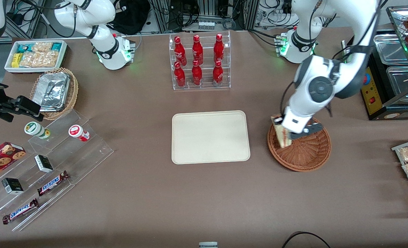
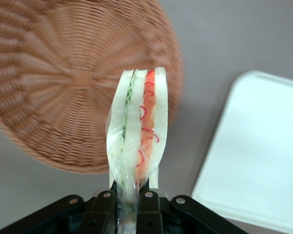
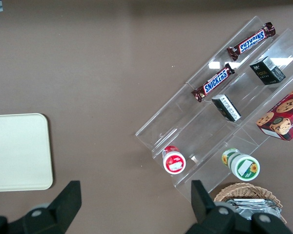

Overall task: Place sandwich from basket to tray
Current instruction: 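Lift the sandwich and carry it over the cream tray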

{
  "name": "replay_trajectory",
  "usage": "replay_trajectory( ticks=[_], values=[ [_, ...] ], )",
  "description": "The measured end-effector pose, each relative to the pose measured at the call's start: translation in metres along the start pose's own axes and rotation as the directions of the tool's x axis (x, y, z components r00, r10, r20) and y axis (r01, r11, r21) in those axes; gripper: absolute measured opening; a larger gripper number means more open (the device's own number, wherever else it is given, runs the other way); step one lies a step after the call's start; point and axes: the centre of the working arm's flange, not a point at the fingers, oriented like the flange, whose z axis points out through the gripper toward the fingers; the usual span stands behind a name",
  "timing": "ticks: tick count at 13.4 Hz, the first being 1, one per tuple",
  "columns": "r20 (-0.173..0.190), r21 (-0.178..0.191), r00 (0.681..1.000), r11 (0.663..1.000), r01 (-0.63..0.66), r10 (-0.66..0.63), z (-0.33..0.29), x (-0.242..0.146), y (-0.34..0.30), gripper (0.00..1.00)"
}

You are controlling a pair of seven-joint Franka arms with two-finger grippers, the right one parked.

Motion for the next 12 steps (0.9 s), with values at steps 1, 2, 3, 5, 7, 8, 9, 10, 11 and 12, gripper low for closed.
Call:
replay_trajectory(
  ticks=[1, 2, 3, 5, 7, 8, 9, 10, 11, 12],
  values=[
    [0.001, 0.0, 0.999, 0.999, -0.034, 0.034, 0.004, -0.008, 0.022, 0.14],
    [0.003, 0.0, 0.998, 0.998, -0.057, 0.057, 0.009, -0.014, 0.044, 0.14],
    [0.004, -0.002, 0.997, 0.997, -0.072, 0.072, 0.013, -0.02, 0.065, 0.14],
    [0.009, -0.005, 0.996, 0.996, -0.09, 0.09, 0.023, -0.031, 0.103, 0.14],
    [0.017, -0.006, 0.996, 0.996, -0.086, 0.086, 0.037, -0.044, 0.139, 0.14],
    [0.019, -0.01, 0.996, 0.996, -0.085, 0.085, 0.043, -0.048, 0.156, 0.14],
    [0.02, -0.014, 0.996, 0.996, -0.083, 0.084, 0.048, -0.052, 0.172, 0.14],
    [0.011, -0.014, 0.997, 0.997, -0.082, 0.083, 0.053, -0.054, 0.187, 0.14],
    [-0.01, -0.003, 0.997, 0.997, -0.074, 0.074, 0.056, -0.056, 0.2, 0.14],
    [-0.037, 0.01, 0.998, 0.998, -0.057, 0.058, 0.06, -0.057, 0.211, 0.14]
  ],
)
